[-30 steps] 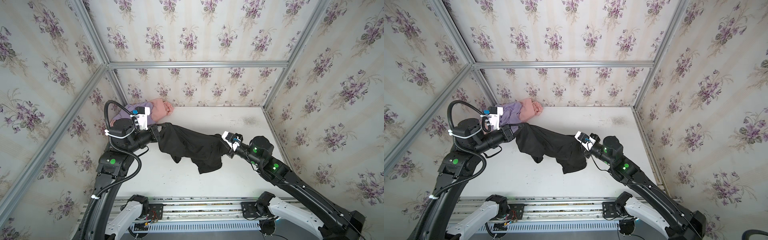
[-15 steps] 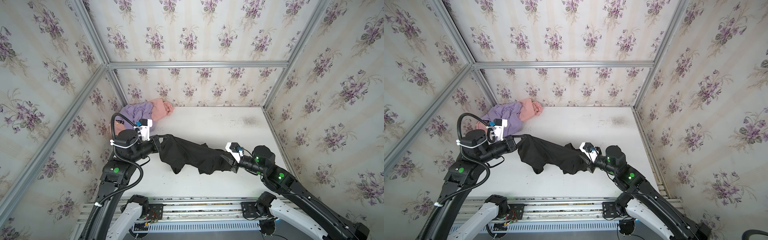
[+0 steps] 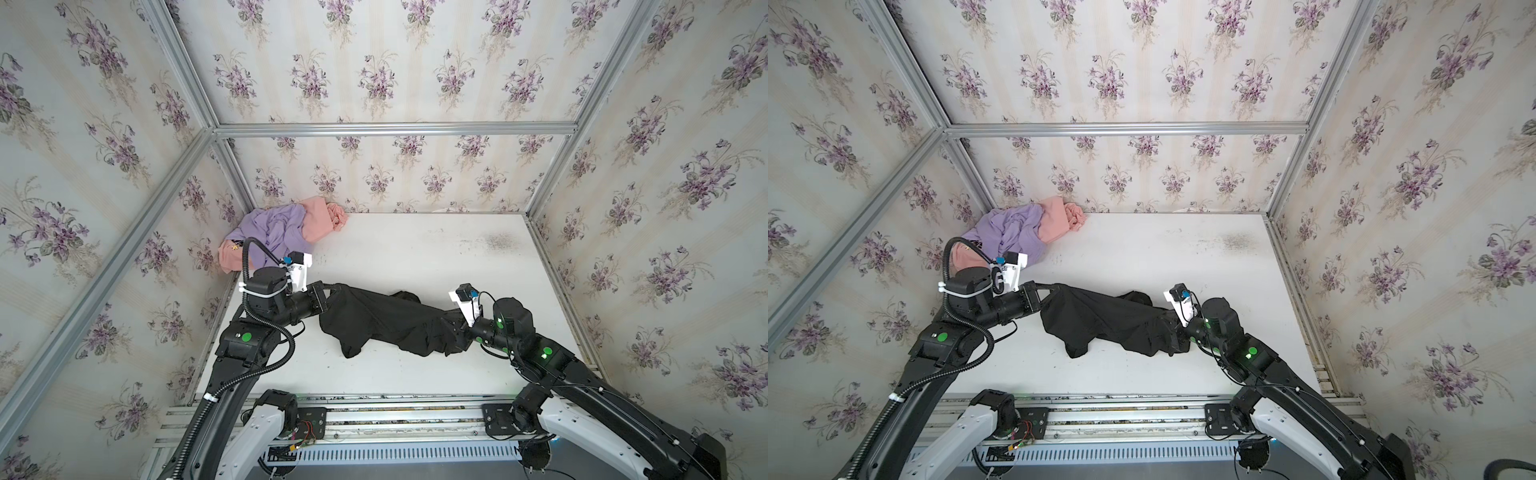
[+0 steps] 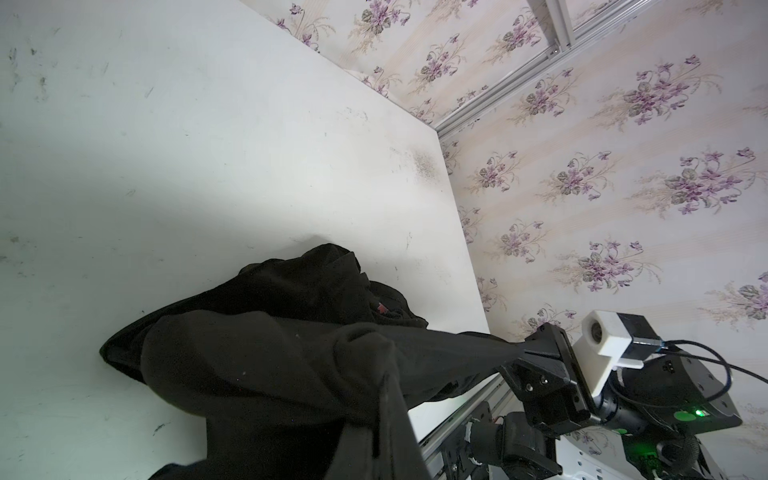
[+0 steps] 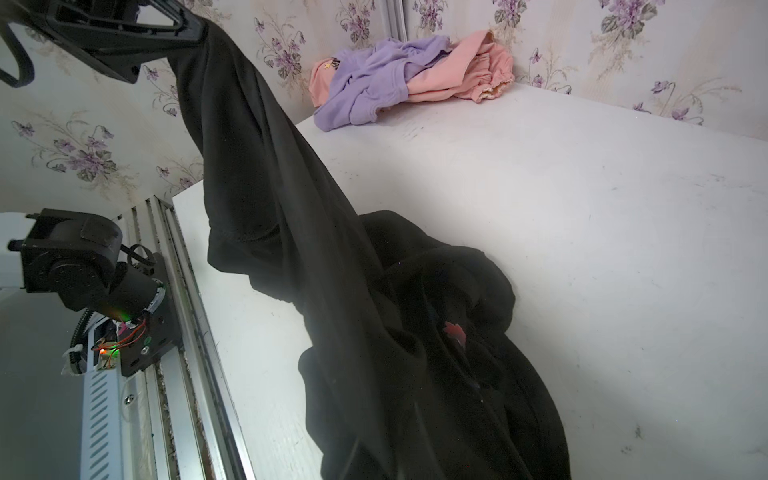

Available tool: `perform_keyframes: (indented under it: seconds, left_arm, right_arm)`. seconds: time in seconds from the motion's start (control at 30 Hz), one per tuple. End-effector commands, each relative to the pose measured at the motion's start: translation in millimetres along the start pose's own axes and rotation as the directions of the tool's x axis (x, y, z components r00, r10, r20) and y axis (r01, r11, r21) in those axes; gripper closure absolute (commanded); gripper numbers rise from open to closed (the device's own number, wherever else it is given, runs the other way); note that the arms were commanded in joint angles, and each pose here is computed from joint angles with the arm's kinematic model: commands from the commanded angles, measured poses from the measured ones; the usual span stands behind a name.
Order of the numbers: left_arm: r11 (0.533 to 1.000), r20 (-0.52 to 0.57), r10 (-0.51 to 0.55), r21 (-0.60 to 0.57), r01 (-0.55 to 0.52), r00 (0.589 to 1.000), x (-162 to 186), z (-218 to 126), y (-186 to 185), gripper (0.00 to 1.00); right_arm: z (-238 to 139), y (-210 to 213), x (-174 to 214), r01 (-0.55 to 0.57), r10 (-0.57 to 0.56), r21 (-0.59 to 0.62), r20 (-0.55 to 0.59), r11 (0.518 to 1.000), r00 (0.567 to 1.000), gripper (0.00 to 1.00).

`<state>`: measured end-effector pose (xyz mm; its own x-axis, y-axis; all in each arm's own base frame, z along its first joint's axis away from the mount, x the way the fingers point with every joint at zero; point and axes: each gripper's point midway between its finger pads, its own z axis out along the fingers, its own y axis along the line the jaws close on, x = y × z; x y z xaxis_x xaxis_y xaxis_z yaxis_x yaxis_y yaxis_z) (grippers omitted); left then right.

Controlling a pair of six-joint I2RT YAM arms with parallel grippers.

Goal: Pick out a specific cloth from the pile
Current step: 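Lower the stretched black garment onto the open table with both grippers, then open both grippers to release the black garment on the table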

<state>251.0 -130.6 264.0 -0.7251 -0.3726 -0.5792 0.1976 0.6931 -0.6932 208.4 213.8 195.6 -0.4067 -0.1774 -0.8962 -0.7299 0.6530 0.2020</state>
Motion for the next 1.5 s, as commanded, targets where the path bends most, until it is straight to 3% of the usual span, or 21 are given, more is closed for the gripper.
perform_keyframes:
  seconds: [0.0, 0.33, 0.63, 0.73, 1.1, 1.33, 1.47]
  left_arm:
    - [0.999, 0.030, 0.031, -0.023, -0.030, 0.999, -6, 4, 6, 1.00]
    - [0.994, -0.008, 0.015, -0.105, -0.015, 1.000, -3, 28, 36, 1.00]
    - [0.981, -0.058, -0.026, -0.191, 0.014, 0.998, 10, 50, 69, 1.00]
    - [0.973, -0.065, -0.030, -0.229, 0.015, 0.997, 12, 55, 81, 1.00]
    - [0.928, -0.087, -0.098, -0.367, 0.060, 0.991, 22, 79, 130, 1.00]
    - [0.916, -0.159, -0.192, -0.384, 0.118, 0.969, 46, 110, 157, 0.99]
    - [0.915, -0.175, -0.200, -0.386, 0.120, 0.964, 50, 117, 163, 0.92]
  right_arm:
    - [5, -20, -8, -0.046, 0.043, 0.110, 0.031, 0.993, 0.999, 1.00]
    - [26, -54, 10, -0.034, 0.062, 0.266, -0.096, 0.963, 0.993, 1.00]
    - [48, -80, 34, -0.098, 0.162, 0.306, -0.191, 0.947, 0.968, 0.97]
    - [54, -87, 39, -0.096, 0.168, 0.317, -0.206, 0.943, 0.964, 0.93]
    - [69, -123, 64, -0.114, 0.225, 0.399, -0.243, 0.910, 0.944, 0.93]
    - [92, -132, 69, -0.172, 0.265, 0.376, -0.211, 0.910, 0.941, 0.91]
    - [104, -131, 73, -0.183, 0.275, 0.345, -0.241, 0.921, 0.931, 0.90]
